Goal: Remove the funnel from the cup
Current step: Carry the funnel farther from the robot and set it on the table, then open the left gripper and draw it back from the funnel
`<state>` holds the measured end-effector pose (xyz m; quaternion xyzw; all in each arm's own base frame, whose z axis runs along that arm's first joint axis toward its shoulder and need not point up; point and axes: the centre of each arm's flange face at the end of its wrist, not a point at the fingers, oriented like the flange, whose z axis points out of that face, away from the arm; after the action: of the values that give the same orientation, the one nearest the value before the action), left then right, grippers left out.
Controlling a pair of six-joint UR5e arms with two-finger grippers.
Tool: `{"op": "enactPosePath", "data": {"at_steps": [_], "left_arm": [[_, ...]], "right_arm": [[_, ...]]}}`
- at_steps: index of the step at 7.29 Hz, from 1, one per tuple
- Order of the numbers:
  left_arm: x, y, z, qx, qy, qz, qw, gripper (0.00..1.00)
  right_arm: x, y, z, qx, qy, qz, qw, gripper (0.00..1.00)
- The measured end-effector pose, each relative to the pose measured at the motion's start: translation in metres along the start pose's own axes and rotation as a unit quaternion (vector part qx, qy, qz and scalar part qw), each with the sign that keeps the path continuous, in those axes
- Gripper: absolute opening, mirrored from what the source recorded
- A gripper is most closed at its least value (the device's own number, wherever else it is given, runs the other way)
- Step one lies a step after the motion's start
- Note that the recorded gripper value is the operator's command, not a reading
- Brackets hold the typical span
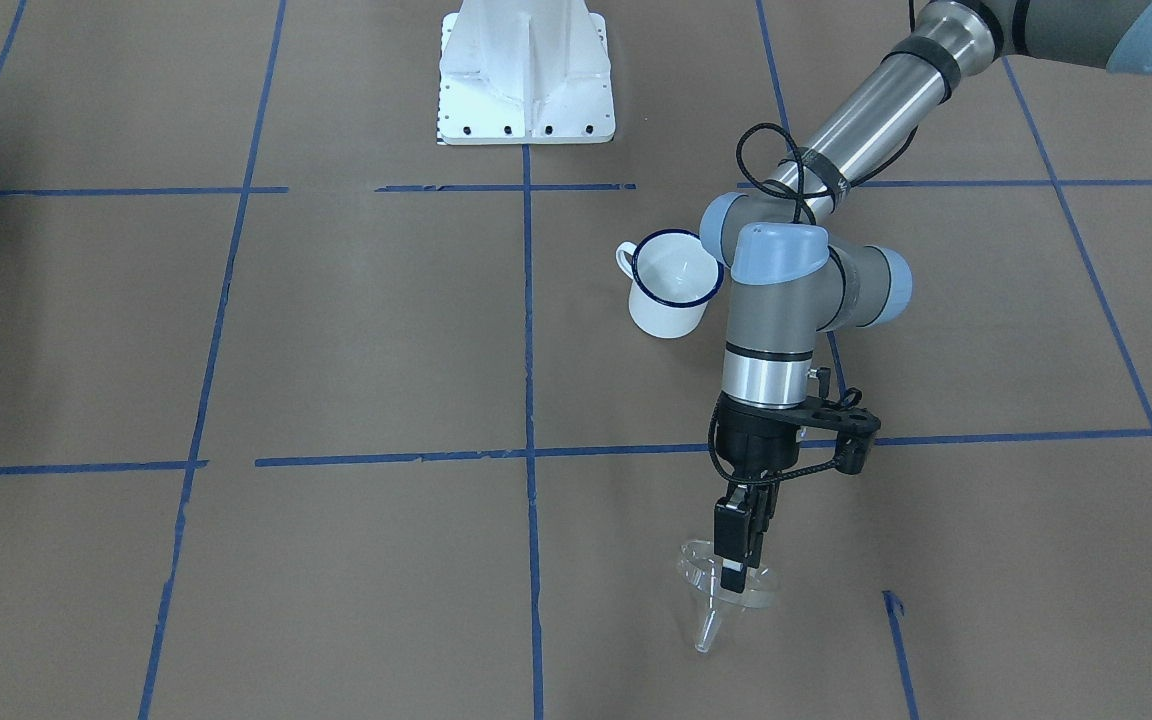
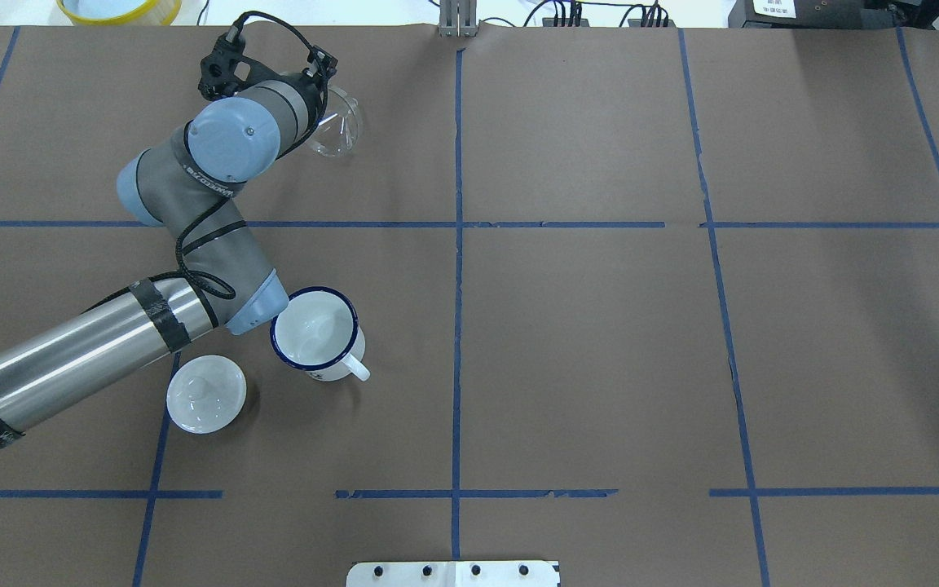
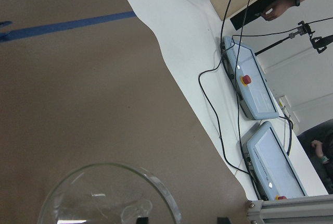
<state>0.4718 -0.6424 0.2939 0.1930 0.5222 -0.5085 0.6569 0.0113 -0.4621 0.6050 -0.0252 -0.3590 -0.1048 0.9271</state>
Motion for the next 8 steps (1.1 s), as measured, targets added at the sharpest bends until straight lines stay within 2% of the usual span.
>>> {"op": "enactPosePath", "data": {"at_steps": [1, 2, 3, 5, 6, 8], "left_arm": [[0.002, -0.005, -0.017, -0.018, -0.003, 0.044, 0.9989, 0.82], [0.001, -0.010, -0.043, -0.053, -0.013, 0.092, 0.9943, 1.00], [0.001, -0.018, -0.080, -0.092, -0.024, 0.145, 0.9849, 1.00], [-0.002, -0.036, -0.168, -0.159, -0.050, 0.240, 0.9565, 1.00], [-0.011, -0.049, -0.204, -0.180, -0.061, 0.284, 0.9398, 1.00], [-0.061, -0.077, -0.256, -0.224, -0.083, 0.355, 0.9036, 1.00]], "right_arm": [[0.000, 0.000, 0.000, 0.000, 0.000, 0.000, 1.0000, 1.00], [0.000, 0.000, 0.000, 0.000, 0.000, 0.000, 1.0000, 1.00], [0.000, 0.000, 0.000, 0.000, 0.000, 0.000, 1.0000, 1.00], [0.000, 0.000, 0.000, 0.000, 0.000, 0.000, 1.0000, 1.00], [0.000, 0.000, 0.000, 0.000, 0.000, 0.000, 1.0000, 1.00], [0.000, 0.000, 0.000, 0.000, 0.000, 0.000, 1.0000, 1.00]]}}
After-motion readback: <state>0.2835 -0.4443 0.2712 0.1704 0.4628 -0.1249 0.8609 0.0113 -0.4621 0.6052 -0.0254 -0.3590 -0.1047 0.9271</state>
